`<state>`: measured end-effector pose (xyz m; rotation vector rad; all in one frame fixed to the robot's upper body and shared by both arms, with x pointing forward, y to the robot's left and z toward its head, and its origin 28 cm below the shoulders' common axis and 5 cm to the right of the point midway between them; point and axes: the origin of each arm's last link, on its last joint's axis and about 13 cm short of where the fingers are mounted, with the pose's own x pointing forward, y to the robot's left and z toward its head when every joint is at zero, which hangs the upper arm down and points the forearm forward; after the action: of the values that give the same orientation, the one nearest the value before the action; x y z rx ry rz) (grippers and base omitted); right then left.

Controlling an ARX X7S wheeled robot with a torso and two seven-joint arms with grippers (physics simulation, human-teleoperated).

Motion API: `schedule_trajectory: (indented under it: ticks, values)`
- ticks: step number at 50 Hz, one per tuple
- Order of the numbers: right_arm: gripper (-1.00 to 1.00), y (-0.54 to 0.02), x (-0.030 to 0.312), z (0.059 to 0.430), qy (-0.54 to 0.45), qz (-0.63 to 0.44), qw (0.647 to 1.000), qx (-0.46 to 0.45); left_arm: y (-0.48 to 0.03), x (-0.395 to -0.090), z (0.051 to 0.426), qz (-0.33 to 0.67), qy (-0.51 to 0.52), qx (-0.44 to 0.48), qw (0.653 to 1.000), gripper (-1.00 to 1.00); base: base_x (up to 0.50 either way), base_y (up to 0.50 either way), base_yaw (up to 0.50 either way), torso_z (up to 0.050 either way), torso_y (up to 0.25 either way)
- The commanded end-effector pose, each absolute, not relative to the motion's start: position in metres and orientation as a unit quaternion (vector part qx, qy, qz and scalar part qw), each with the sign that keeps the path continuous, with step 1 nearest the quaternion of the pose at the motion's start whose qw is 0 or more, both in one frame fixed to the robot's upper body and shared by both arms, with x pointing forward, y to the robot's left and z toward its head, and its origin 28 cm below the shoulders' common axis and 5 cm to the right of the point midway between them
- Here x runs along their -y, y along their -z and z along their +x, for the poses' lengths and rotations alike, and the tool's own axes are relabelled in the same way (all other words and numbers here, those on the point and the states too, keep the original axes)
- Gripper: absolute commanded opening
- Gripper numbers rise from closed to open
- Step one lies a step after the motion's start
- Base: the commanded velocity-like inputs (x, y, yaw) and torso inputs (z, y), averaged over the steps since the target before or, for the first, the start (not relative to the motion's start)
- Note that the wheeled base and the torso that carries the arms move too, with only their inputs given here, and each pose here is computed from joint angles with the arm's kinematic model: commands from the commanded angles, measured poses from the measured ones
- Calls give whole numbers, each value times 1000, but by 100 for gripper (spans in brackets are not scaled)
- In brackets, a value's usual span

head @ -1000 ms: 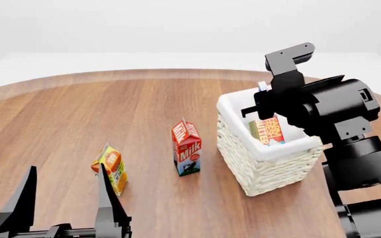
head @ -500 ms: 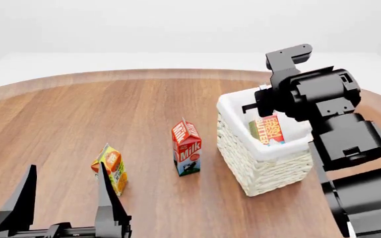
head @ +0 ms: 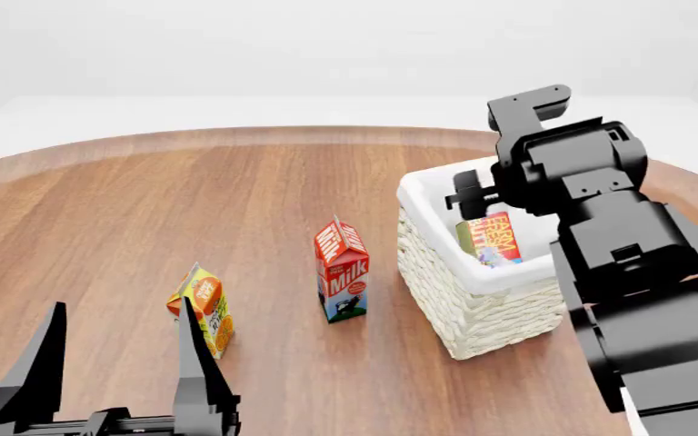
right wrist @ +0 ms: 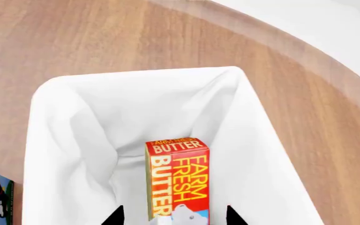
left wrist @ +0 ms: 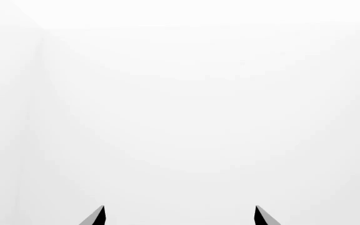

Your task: Pick up the cream cheese box and the butter, and put them in the basket.

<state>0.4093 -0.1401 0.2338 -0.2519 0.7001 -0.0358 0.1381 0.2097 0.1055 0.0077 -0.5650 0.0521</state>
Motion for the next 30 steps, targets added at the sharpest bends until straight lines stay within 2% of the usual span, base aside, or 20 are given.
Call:
schedule_trajectory:
  ticks: [1,12,19,20,21,22,23,25,28,30]
  values:
    - [100,-236,140,410,19,-126,931,-342,-106,-210,139,4,-26,278,960,100,0,0,0,0,0]
    - [100,-244,145,409,10,-108,941,-320,-108,-210,141,4,-24,276,961,100,0,0,0,0,0]
    - [100,-263,149,387,-7,-90,957,-276,-108,-210,141,5,-25,277,961,100,0,0,0,0,0]
    - [100,-232,182,361,4,-9,942,-336,-108,-210,139,5,-25,279,960,100,0,0,0,0,0]
    - [100,-207,172,354,-64,37,952,-298,-106,-209,140,6,-24,276,961,100,0,0,0,0,0]
    - [100,-187,132,350,-195,128,953,-195,-107,-209,144,8,-21,272,962,100,0,0,0,0,0]
    - [100,-183,190,325,-88,158,979,-93,-109,-209,145,8,-22,272,962,100,0,0,0,0,0]
    - [100,-161,184,282,-81,105,990,42,-109,-210,144,7,-22,273,962,100,0,0,0,0,0]
    - [100,-154,161,196,-127,58,964,225,-108,-210,143,6,-22,274,962,100,0,0,0,0,0]
    - [100,-162,164,188,-117,57,941,313,-108,-209,143,7,-22,274,962,100,0,0,0,0,0]
